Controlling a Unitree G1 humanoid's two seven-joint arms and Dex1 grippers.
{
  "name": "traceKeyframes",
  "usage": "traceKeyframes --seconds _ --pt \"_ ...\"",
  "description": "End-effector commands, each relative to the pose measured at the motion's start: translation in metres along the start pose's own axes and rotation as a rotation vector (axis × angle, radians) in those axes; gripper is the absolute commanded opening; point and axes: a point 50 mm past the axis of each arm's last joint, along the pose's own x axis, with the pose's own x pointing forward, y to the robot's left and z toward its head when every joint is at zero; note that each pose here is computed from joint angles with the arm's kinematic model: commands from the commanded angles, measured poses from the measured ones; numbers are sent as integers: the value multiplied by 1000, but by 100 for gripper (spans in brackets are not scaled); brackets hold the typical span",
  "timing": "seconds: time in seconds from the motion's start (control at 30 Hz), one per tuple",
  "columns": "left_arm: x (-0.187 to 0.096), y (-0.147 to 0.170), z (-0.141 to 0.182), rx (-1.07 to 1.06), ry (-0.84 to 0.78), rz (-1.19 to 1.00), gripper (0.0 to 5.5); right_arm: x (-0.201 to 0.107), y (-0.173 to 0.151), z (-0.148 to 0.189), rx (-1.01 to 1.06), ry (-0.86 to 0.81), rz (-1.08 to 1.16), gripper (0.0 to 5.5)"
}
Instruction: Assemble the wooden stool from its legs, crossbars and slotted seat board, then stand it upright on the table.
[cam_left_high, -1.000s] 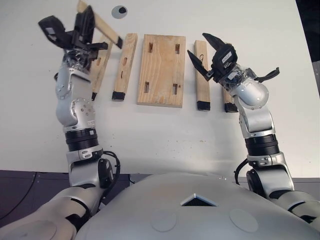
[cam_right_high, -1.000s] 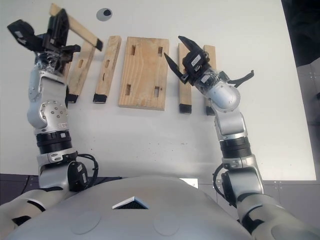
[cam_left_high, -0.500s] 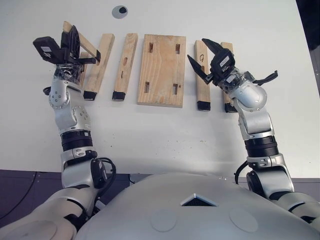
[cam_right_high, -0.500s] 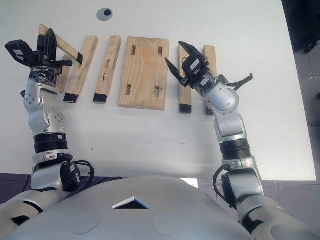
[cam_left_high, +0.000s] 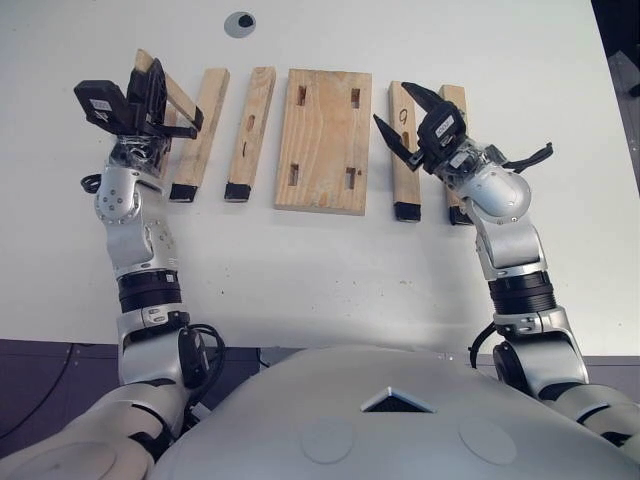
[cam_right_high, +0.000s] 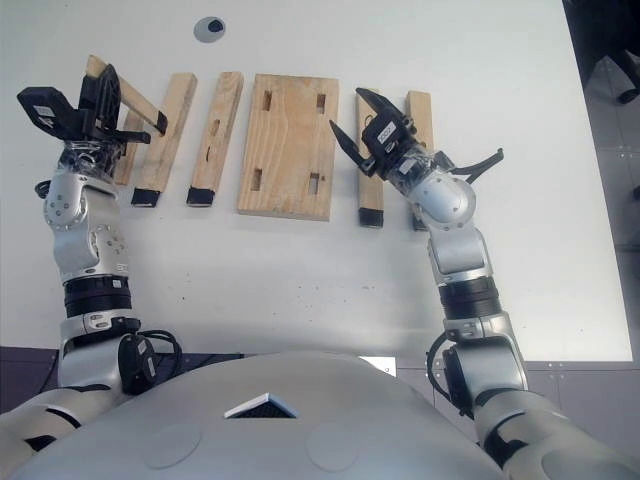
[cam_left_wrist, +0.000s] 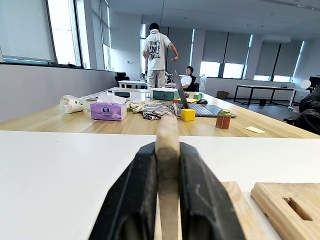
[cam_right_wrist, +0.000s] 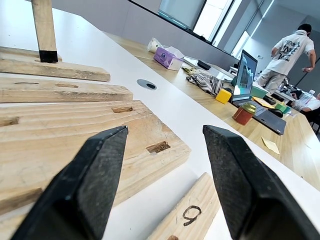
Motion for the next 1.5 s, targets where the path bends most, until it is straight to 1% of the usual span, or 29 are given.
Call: traceKeyframes --seconds 0.03,0.2,0.37,0.47,0.53,0.6,0.67,0.73,0.87,0.93,1.0,1.03,1.1,1.17,1.2,1.33,1.43,1.5 --pt "-8 3 -14 21 108 1 37 0 1 -2 -27 12 18 277" --pt "-12 -3 -27 -5 185 -30 37 3 2 -2 -31 10 24 277" --pt "-26 -9 -69 -46 425 -86 37 2 8 -5 -23 22 38 277" --pt "-39 -1 -91 -56 534 -77 37 4 11 -3 -7 14 47 277" --pt "-53 7 -105 -75 602 -46 37 7 12 1 15 -2 47 277" --pt "-64 8 -115 -95 639 -35 37 8 13 2 19 -7 50 277" --pt "-67 5 -117 -103 627 -50 37 7 12 2 16 -2 51 277" --pt "-64 1 -114 -84 591 -69 37 6 12 1 15 2 50 277" --pt "-40 -11 -81 53 427 -178 37 5 13 0 13 9 50 277" --pt "-29 -6 -65 91 380 -157 37 5 14 0 15 10 45 277" --pt "-23 2 -56 129 373 -123 37 6 16 2 29 3 41 277" --pt "-21 4 -50 138 363 -115 66 7 18 3 41 -4 39 277" --pt "-17 6 -38 148 343 -113 100 8 20 6 53 -13 40 277" --pt "-19 6 -29 168 366 -132 135 9 23 8 72 -20 40 277" --pt "-22 7 -28 174 393 -139 141 10 25 10 79 -26 41 277" --pt "-33 6 -25 163 481 -169 204 11 28 12 83 -33 41 277" --pt "-36 5 -22 141 515 -178 244 12 28 11 81 -31 33 277" --pt "-37 10 -22 162 543 -176 268 12 28 12 81 -32 30 277"
